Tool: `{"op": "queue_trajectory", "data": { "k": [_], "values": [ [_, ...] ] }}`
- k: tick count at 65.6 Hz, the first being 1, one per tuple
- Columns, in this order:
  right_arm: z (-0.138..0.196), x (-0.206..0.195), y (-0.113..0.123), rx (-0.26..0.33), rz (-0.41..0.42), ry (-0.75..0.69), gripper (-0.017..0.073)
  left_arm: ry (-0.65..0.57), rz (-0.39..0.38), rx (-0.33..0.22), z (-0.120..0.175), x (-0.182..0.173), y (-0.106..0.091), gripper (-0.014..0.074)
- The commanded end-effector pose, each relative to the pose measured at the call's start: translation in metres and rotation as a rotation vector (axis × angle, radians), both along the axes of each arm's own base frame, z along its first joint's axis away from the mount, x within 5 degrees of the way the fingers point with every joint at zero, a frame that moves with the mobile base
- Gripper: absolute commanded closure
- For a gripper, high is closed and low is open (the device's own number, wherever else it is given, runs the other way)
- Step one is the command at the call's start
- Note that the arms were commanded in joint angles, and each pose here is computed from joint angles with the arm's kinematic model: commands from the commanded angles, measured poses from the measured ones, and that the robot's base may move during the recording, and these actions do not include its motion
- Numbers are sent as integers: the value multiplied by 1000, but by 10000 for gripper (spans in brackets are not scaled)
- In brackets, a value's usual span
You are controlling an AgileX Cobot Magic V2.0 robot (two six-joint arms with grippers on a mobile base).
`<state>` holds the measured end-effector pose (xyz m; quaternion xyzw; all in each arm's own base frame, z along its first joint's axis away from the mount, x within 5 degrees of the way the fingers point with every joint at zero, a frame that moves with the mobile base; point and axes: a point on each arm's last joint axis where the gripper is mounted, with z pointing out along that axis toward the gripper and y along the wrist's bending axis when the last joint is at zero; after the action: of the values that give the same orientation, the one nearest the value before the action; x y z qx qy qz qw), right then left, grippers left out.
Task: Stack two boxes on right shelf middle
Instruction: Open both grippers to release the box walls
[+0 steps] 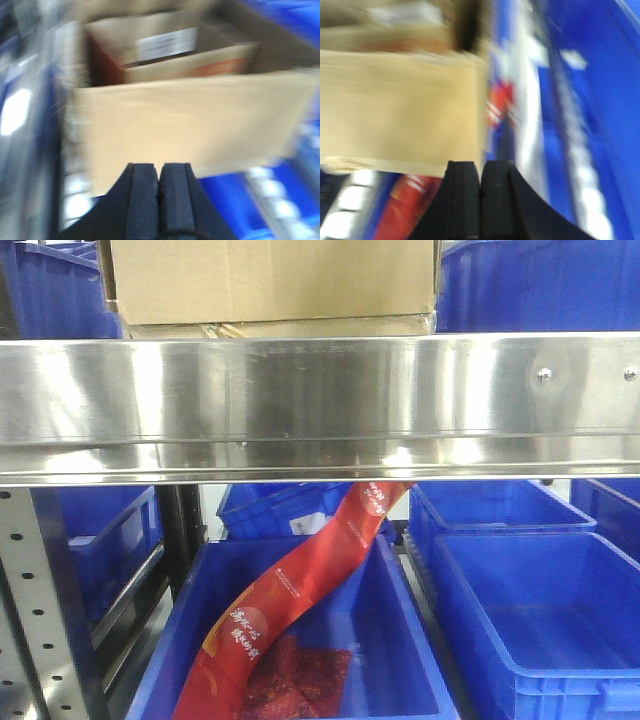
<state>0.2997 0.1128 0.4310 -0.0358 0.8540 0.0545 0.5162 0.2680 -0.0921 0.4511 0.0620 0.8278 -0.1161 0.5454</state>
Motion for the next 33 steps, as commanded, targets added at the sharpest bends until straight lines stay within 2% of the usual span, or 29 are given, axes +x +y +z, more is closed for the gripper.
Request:
{"op": "queue_trajectory", "data": {
  "k": [1, 6, 11, 17, 22, 33],
  "values": [
    [-1, -16, -3, 26, 68, -116, 721, -67, -20, -22, -13, -16, 4, 694],
    [-11, -34, -15, 53, 97, -196, 721, -110, -11, -37, -26, -31, 13, 694],
    [-23, -54, -31, 69, 92, -244, 721, -140, 12, -64, -42, -50, 26, 694],
    [-41, -79, -55, 65, 44, -253, 721, -183, 55, -108, -58, -74, 42, 694],
    [-54, -103, -73, 53, -11, -249, 721, -201, 92, -123, -70, -92, 54, 694],
    [-76, -147, -86, 56, -20, -276, 721, -250, 114, -133, -90, -136, 67, 694]
  ]
}}
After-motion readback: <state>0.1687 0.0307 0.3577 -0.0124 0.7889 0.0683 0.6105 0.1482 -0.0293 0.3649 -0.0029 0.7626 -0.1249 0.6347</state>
